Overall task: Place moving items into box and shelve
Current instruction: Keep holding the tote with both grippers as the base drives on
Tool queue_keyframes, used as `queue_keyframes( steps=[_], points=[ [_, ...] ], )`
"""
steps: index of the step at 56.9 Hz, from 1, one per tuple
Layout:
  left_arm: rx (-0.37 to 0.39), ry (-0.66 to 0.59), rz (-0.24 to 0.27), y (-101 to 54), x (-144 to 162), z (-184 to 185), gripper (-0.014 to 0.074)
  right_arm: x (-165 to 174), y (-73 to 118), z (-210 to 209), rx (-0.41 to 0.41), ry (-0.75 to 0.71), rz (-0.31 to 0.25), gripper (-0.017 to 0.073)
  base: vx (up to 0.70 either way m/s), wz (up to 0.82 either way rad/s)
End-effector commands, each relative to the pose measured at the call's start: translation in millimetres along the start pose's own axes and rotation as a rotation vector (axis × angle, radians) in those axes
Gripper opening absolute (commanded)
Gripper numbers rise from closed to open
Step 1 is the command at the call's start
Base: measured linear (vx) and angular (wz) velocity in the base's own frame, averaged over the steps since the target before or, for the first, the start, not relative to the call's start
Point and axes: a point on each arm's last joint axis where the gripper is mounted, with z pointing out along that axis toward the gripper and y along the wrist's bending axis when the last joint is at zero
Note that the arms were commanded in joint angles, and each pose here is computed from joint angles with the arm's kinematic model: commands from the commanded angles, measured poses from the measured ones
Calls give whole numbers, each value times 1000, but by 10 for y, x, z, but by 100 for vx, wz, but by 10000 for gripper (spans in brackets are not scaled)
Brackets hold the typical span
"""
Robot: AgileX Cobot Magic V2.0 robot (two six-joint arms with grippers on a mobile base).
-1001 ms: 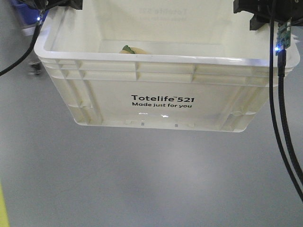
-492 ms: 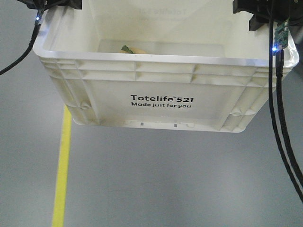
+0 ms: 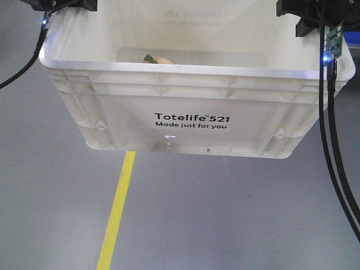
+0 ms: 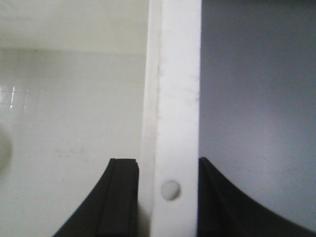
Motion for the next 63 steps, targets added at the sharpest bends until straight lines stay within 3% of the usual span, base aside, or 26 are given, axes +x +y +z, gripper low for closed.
queue_keyframes(
  steps=[1, 63],
  points=[
    [-47, -251, 71, 68, -269, -456, -1, -159, -209, -380, 100, -200, -32, -5, 33, 47],
    [-47, -250, 72, 66, -267, -455, -1, -158, -211, -380, 100, -198, -31, -5, 46, 28]
  ],
)
